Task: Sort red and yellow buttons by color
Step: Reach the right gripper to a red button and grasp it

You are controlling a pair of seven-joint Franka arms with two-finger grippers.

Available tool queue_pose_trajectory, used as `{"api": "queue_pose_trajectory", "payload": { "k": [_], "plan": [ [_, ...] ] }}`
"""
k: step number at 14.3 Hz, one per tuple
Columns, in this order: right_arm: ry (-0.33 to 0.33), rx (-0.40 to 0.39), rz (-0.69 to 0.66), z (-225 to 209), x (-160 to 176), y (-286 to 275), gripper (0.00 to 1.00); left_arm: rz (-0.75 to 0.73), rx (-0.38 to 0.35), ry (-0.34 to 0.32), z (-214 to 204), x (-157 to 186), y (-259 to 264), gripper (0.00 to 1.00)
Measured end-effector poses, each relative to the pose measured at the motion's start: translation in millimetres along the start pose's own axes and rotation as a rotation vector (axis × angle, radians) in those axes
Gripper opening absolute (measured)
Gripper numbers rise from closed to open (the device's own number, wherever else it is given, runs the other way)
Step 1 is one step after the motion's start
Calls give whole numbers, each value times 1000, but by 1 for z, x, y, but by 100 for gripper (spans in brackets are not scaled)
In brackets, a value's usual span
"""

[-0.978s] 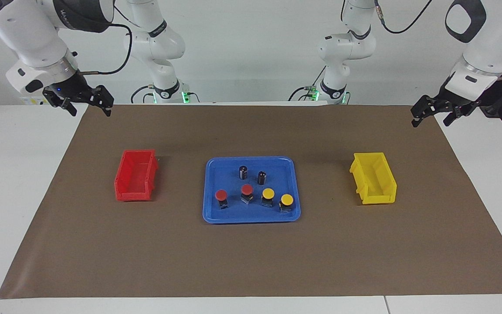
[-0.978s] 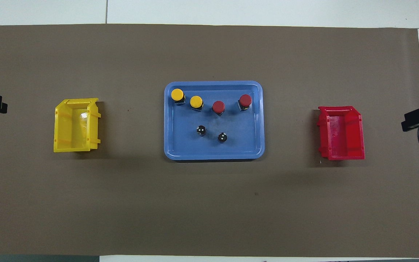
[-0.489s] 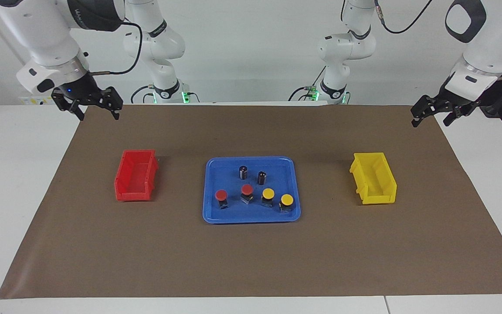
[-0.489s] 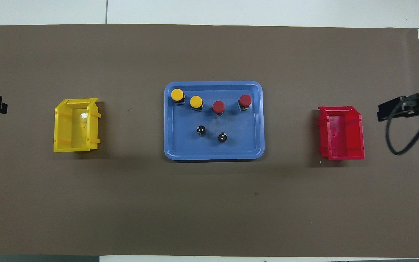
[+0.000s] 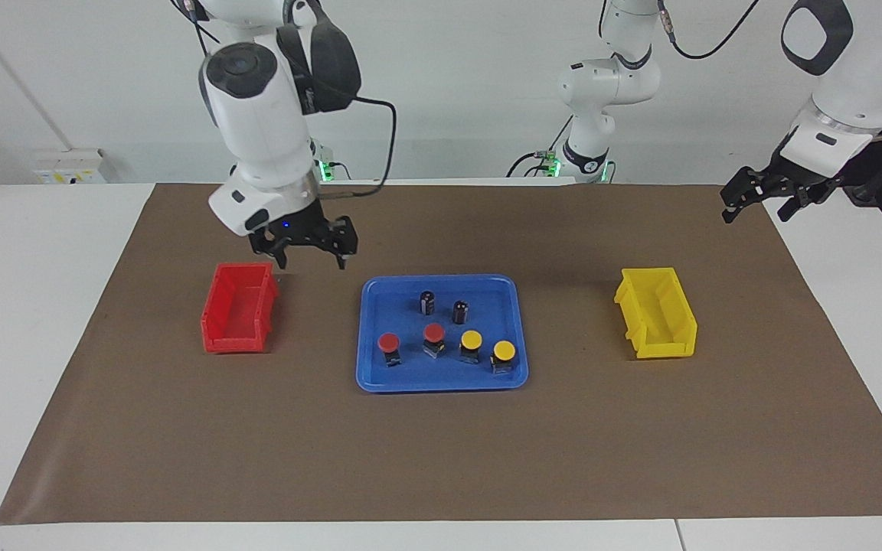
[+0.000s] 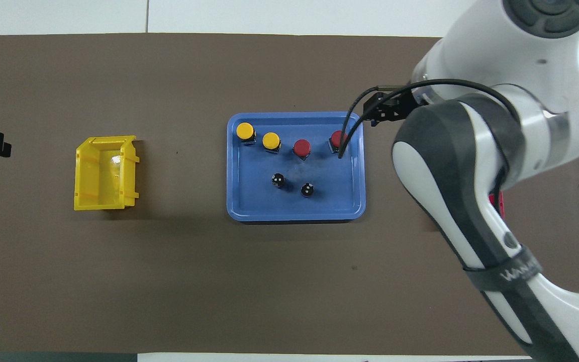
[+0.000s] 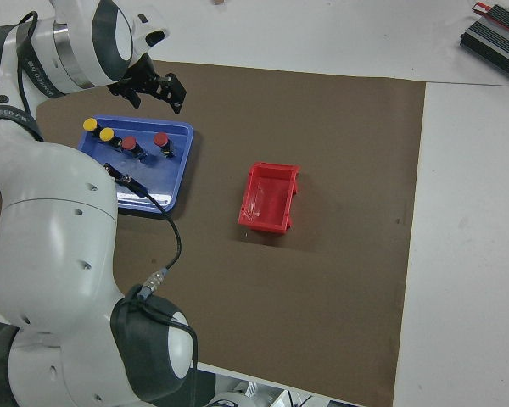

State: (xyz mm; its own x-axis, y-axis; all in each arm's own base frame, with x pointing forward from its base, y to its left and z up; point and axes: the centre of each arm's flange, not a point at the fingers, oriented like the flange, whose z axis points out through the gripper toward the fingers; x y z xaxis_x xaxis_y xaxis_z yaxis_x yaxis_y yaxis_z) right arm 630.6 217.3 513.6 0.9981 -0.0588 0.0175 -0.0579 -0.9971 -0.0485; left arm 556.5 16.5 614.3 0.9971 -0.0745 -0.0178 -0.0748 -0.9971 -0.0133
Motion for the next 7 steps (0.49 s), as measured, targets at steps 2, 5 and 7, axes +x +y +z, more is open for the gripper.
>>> {"api": "queue_pose_trajectory", "payload": {
  "k": [2, 5, 7],
  "plan": [
    [-19, 2, -25, 47, 8, -25, 100, 3, 0, -1, 0, 0, 1, 100],
    [-11, 13, -44, 102, 18, -50, 100, 8, 0, -1, 0, 0, 4, 100],
    [-13, 13, -41, 122, 23, -51, 100, 9, 0, -1, 0, 0, 4, 100]
  ]
}}
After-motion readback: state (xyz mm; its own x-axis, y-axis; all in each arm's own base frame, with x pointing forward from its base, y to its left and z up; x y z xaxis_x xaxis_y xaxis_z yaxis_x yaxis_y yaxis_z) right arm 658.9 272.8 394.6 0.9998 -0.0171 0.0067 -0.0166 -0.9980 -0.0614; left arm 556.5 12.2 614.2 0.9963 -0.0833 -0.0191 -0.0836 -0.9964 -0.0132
